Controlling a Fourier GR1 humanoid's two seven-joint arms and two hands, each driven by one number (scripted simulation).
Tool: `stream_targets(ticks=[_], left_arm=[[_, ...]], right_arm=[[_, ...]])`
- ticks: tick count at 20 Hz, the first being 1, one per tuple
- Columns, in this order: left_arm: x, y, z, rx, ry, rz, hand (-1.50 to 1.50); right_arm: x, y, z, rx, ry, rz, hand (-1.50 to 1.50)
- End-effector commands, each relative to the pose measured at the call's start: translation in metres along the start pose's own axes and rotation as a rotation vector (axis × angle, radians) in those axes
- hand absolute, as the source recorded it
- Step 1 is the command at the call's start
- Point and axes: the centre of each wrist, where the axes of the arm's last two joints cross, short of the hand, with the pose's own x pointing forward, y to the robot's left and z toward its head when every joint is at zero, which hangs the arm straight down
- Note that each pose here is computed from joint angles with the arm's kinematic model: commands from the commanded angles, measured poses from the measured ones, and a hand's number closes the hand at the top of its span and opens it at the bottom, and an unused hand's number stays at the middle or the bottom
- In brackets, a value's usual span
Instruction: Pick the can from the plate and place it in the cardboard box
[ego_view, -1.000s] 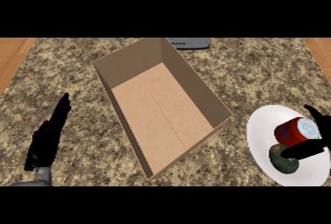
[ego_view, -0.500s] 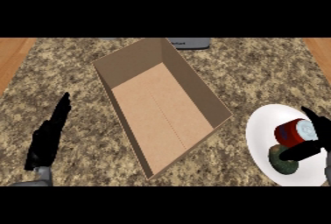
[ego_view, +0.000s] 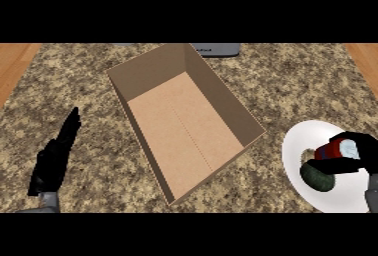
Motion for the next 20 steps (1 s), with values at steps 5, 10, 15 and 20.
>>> stream_targets(ticks=[5,10,15,20], left_arm=[[-0.004,-0.014,0.007,-0.016,0.002,-0.008,0.0],[0.004,-0.001,0.003,-0.015,-0.011,-0.011,0.0],[0.011,-0.004,0.005,0.008,0.007,-0.002,0.0],[0.003,-0.001,-0.002,-0.016,0.014,-0.004,0.0]], right_arm=[[0.026,0.003,0.012,-0.135,-0.144,0.191,1.5],[0.051,0.063,0.059,-0.106,-0.432,0.37,1.5],[0.044,0.06,0.08,-0.181,-0.453,0.355,1.5],[0.067,0.018,0.117,-0.314,-0.472,0.349,1.5]])
